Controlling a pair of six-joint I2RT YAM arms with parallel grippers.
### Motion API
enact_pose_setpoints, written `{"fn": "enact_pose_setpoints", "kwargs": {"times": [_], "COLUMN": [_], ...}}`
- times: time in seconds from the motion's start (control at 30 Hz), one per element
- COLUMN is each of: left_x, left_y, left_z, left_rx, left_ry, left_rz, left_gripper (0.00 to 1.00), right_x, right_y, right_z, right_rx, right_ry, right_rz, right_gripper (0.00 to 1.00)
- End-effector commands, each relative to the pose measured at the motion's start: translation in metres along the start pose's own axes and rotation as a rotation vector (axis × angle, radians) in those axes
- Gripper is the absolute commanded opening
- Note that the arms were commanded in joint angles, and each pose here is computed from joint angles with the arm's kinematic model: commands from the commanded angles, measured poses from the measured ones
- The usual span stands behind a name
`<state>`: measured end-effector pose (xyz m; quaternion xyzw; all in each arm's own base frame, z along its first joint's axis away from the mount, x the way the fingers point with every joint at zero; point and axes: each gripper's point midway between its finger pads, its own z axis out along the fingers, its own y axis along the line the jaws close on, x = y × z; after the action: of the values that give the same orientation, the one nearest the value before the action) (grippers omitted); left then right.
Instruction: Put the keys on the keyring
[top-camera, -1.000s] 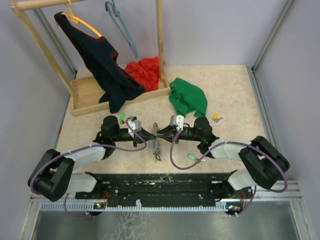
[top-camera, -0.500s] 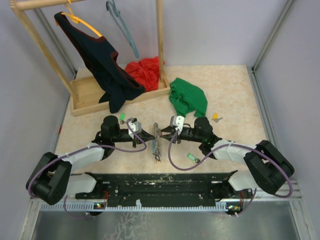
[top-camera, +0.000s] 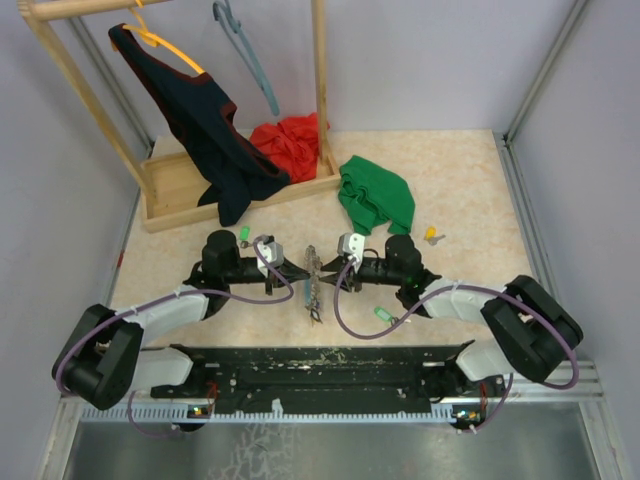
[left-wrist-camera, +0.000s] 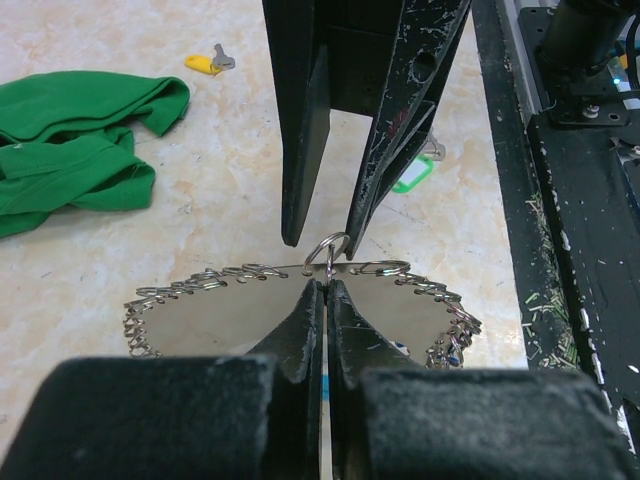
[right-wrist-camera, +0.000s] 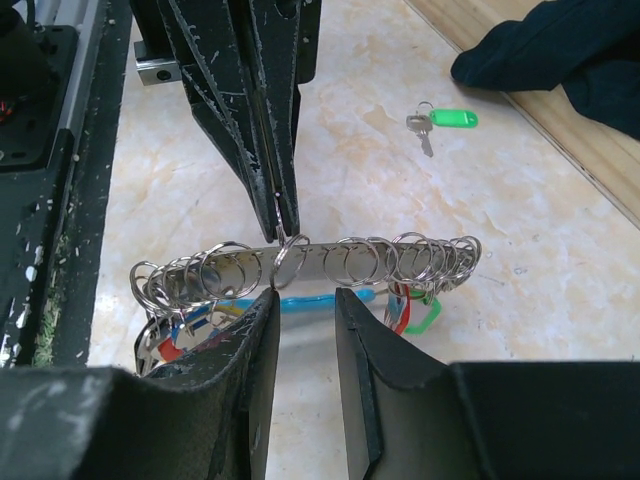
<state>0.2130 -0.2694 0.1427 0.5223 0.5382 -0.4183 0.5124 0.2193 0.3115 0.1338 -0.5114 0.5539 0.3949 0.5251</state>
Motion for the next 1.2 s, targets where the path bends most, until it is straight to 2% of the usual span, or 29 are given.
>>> {"fn": "enact_pose_setpoints", "kwargs": {"times": [0.0,0.13,0.27,0.7,0.87,0.93,1.17], "left_x": [-0.017,-0.019,-0.020,-0.023,-0.022,-0.023,-0.023], "left_y": [0.004,0.003,0.001,-0.005,-0.006,-0.006,-0.007], "left_z": [0.002,0.002,0.002,0.003,0.003,0.003,0.002], "left_rx": [0.008,0.012,0.022,0.051,0.057,0.056,0.052], "left_ry": [-0.031,-0.035,-0.038,-0.046,-0.044,-0.043,-0.043], "left_rz": [0.055,0.059,0.062,0.073,0.072,0.076,0.089], "left_gripper": [0.00,0.00,0.00,0.00,0.00,0.00,0.00], "right_x": [-0.027,-0.028,-0.030,-0.040,-0.044,-0.046,-0.033], "right_y": [-0.003,0.004,0.001,-0.004,-0.002,-0.003,-0.028], "right_z": [0.002,-0.003,-0.004,0.006,0.006,0.007,0.004], "right_rx": [-0.011,-0.024,0.005,-0.018,-0.028,-0.025,0.114], "right_ry": [-0.065,-0.068,-0.077,-0.109,-0.116,-0.115,-0.018], "right_rz": [-0.002,0.021,0.023,0.058,0.090,0.124,0.382], "right_gripper": [0.30,0.35,0.35,0.19,0.05,0.00,0.00]}}
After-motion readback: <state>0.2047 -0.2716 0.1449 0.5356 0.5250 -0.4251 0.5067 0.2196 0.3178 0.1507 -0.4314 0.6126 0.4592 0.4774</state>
